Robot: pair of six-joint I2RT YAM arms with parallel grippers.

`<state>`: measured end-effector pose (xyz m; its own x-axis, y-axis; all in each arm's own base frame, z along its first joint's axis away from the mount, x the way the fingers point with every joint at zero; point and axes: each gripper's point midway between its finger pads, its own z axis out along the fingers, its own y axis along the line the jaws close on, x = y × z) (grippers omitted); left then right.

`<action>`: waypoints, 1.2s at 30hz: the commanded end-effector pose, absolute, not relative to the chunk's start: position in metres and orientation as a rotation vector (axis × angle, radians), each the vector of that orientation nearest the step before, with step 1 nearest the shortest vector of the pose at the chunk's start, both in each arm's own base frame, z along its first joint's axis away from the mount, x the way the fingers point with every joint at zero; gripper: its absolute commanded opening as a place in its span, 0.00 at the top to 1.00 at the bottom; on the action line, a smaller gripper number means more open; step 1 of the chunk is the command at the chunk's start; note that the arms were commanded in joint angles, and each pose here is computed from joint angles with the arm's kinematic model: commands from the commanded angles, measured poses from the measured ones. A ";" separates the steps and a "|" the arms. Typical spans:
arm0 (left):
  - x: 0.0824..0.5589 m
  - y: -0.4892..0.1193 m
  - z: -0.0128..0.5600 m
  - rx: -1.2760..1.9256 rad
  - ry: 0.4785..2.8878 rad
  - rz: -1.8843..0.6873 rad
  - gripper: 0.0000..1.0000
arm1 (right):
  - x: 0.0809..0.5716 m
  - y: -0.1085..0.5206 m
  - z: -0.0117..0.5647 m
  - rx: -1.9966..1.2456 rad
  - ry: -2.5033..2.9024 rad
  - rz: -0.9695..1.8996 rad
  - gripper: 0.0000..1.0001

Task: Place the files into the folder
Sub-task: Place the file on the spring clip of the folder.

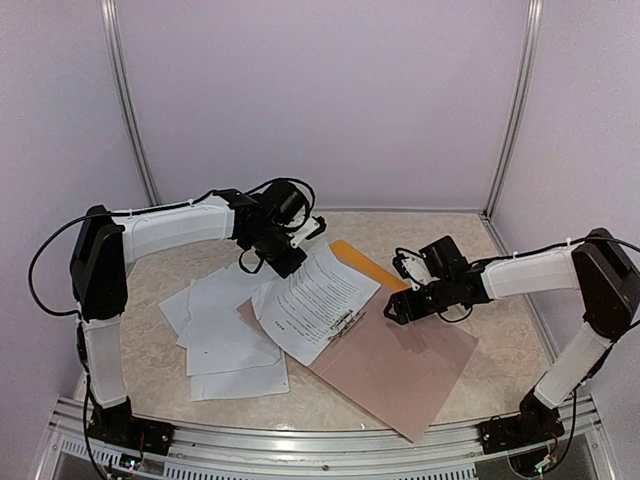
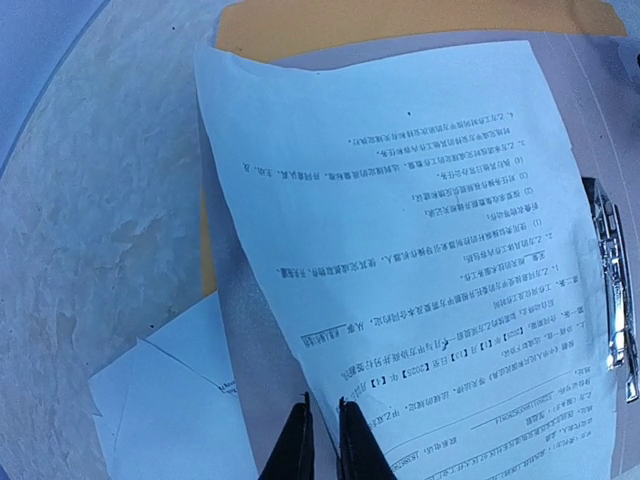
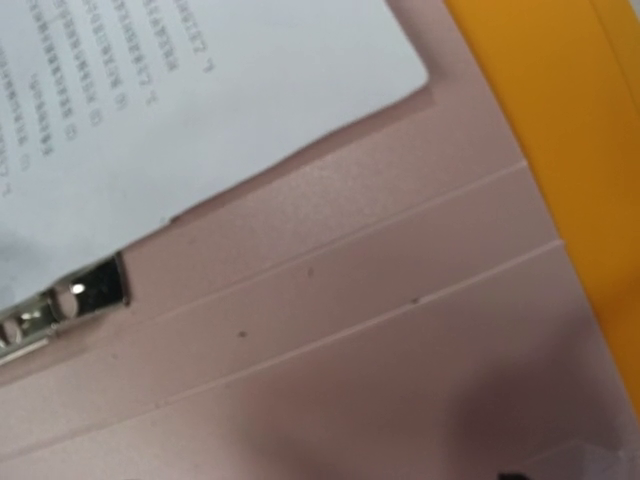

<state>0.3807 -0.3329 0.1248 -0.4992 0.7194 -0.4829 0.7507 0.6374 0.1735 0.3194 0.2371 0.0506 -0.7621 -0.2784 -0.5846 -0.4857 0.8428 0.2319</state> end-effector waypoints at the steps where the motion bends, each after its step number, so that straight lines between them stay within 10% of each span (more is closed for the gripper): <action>1: 0.386 -0.338 0.127 1.141 2.325 -0.083 0.89 | 0.319 0.234 0.047 -0.543 2.483 0.513 0.26; 20: 0.407 -0.329 0.155 1.036 2.236 0.015 0.53 | 0.318 0.245 0.071 -0.581 2.418 0.546 0.26; 36: 0.333 -0.308 0.178 0.672 2.301 -0.303 0.34 | 0.272 0.344 0.105 -1.039 2.241 0.431 0.37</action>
<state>0.3455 -0.3041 0.1619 -0.5462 0.5497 -0.6321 0.6059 0.7803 0.1551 0.2824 0.3216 0.1021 -0.5704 -0.4628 -0.6785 -0.7112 0.6915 0.1262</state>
